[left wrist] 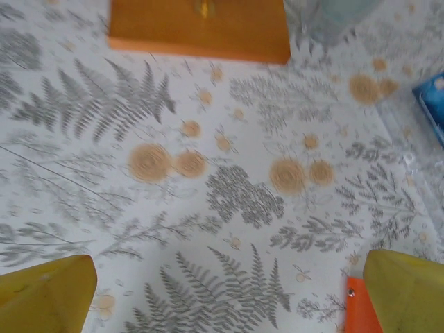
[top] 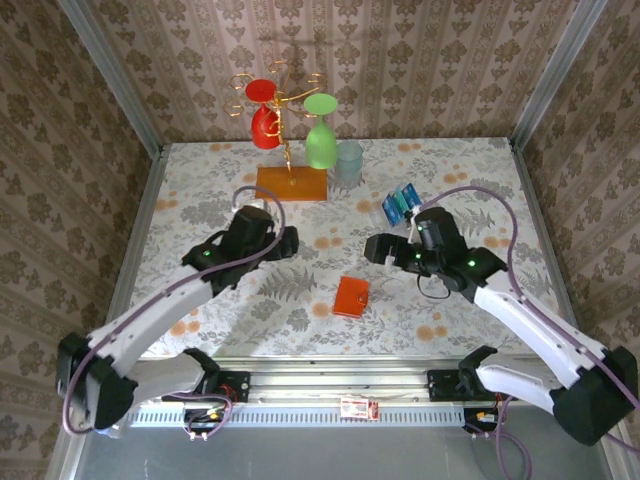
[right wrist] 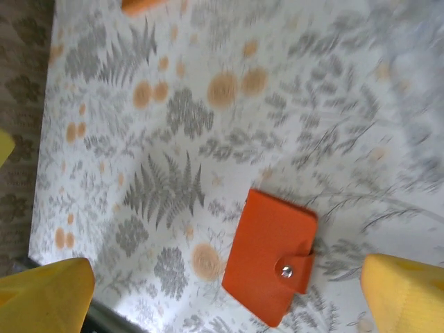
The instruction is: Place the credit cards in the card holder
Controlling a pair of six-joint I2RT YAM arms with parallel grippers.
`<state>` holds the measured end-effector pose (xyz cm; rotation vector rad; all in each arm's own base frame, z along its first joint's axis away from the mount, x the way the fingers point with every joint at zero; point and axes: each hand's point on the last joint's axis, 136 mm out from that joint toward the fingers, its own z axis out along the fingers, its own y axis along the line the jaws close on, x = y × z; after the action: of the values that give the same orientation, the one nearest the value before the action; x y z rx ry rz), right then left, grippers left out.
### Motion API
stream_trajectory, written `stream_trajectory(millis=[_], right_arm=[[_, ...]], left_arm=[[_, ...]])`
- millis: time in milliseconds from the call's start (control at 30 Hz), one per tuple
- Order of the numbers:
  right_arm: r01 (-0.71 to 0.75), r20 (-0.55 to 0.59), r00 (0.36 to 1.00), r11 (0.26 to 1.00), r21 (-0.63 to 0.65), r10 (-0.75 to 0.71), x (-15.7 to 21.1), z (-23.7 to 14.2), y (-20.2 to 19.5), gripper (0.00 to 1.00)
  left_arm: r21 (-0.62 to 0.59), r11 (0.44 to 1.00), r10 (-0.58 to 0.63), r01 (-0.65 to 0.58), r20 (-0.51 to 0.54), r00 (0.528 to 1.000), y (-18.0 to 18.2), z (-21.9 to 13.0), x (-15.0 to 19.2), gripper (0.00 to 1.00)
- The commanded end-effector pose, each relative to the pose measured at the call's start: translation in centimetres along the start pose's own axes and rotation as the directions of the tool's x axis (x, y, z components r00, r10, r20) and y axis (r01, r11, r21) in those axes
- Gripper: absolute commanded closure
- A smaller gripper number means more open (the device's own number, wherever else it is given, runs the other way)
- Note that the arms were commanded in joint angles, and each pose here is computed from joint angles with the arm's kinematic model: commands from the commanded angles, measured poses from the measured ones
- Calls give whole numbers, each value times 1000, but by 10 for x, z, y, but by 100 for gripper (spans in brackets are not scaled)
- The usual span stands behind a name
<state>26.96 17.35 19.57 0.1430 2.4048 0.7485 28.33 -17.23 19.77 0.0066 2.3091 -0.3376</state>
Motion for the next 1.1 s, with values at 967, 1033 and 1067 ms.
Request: stream_trajectory(millis=[967, 1033, 1067], right_arm=[[-286, 446, 887, 614, 736, -121, -124, -53, -264, 0], [-260, 437, 889, 632, 730, -138, -125, -40, -267, 0], [-248, 431, 891, 639, 728, -145, -124, -35, -268, 0]], left_arm=[[-568, 822, 188, 24, 312, 931, 199, -36, -35, 0], [-573, 819, 179, 32, 308, 934, 207, -30, -36, 0], [-572, 819, 173, 36, 307, 936, 210, -27, -37, 0]])
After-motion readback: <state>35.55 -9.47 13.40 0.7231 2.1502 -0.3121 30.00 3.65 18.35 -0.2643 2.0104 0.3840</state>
